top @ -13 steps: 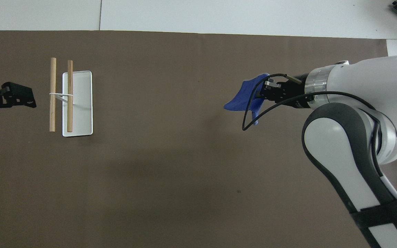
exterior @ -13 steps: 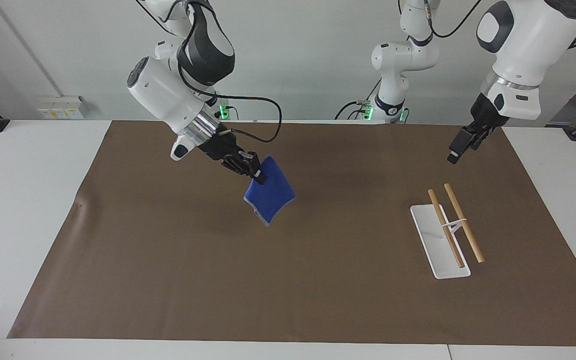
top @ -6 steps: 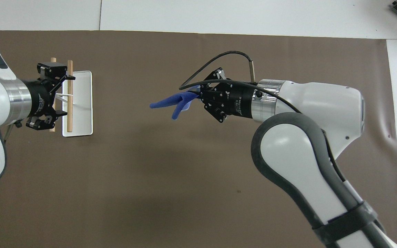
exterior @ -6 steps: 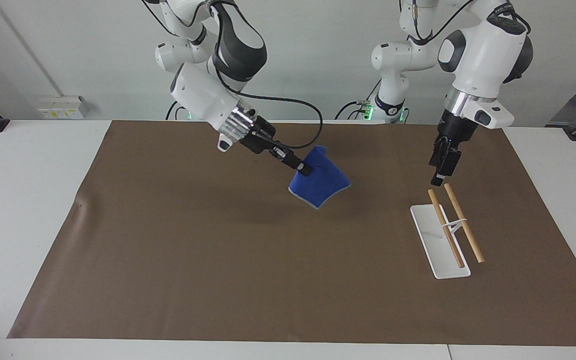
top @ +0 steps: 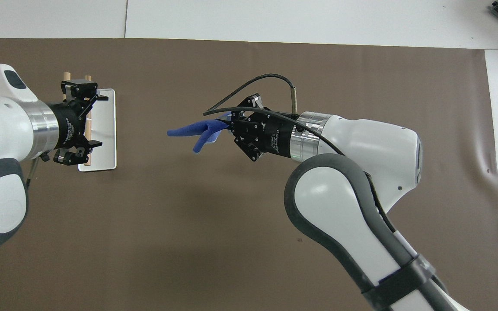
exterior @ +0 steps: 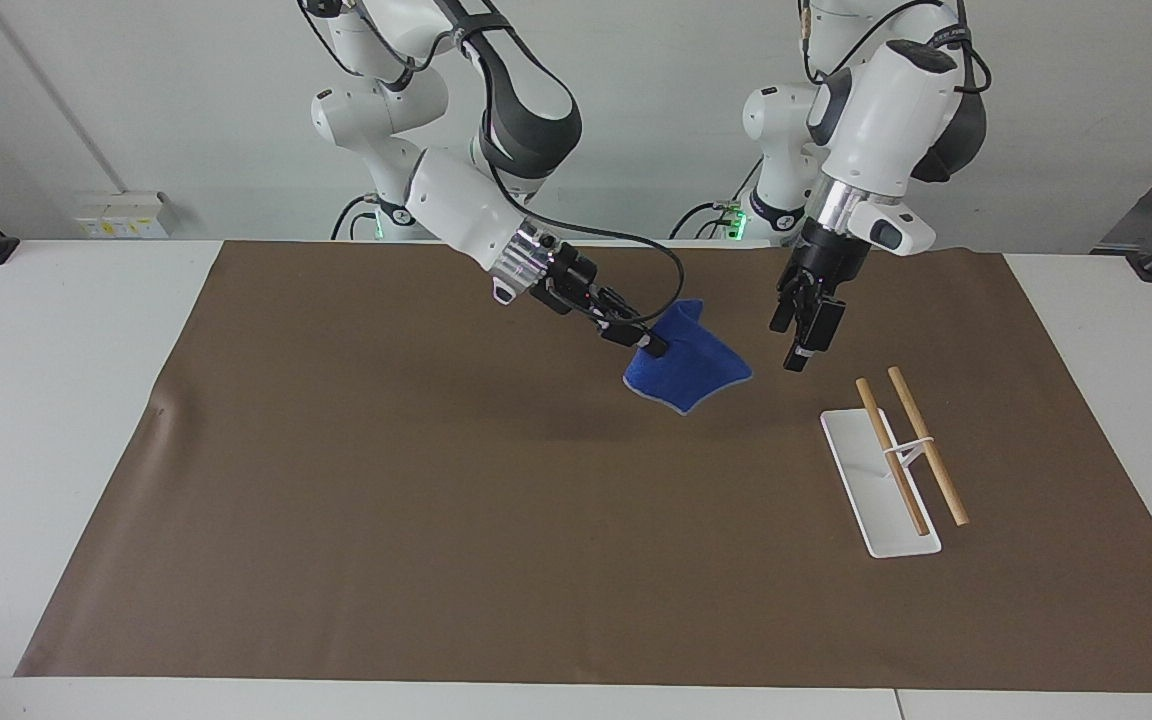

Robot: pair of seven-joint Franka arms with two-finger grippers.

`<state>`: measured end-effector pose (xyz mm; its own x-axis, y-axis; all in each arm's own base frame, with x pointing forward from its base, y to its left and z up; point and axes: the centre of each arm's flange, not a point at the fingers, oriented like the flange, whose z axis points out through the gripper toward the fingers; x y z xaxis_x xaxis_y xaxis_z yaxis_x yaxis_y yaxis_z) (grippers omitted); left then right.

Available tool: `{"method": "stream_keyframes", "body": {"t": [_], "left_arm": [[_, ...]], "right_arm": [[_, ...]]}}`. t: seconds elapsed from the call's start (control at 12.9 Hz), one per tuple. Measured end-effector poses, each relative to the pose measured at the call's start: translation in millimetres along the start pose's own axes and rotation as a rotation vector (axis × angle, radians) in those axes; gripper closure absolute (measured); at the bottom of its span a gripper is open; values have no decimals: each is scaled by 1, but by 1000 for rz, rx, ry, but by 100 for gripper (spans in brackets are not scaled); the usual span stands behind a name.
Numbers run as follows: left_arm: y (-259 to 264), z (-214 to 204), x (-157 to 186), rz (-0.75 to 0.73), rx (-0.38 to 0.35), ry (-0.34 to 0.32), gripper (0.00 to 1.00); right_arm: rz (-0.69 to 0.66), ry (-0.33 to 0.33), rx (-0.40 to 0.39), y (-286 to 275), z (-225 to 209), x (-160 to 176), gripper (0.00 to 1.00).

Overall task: Right arm passes towel to left arm to hang
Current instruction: 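Grasp the towel with the left gripper and open the right gripper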

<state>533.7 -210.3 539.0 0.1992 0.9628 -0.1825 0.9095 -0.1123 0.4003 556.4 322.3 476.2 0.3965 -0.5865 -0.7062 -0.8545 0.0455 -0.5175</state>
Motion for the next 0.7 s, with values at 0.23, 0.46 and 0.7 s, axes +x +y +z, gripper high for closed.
{"method": "stream_keyframes", "body": {"t": [0.23, 0.46, 0.7], "left_arm": [[-1, 45, -5, -19, -5, -32, 0], [3, 61, -2, -28, -38, -47, 0], [5, 60, -3, -27, -54, -50, 17]], "right_arm": [[15, -4, 24, 3, 4, -9, 96], [17, -4, 30, 5, 6, -13, 96], [17, -3, 31, 5, 6, -12, 96]]}}
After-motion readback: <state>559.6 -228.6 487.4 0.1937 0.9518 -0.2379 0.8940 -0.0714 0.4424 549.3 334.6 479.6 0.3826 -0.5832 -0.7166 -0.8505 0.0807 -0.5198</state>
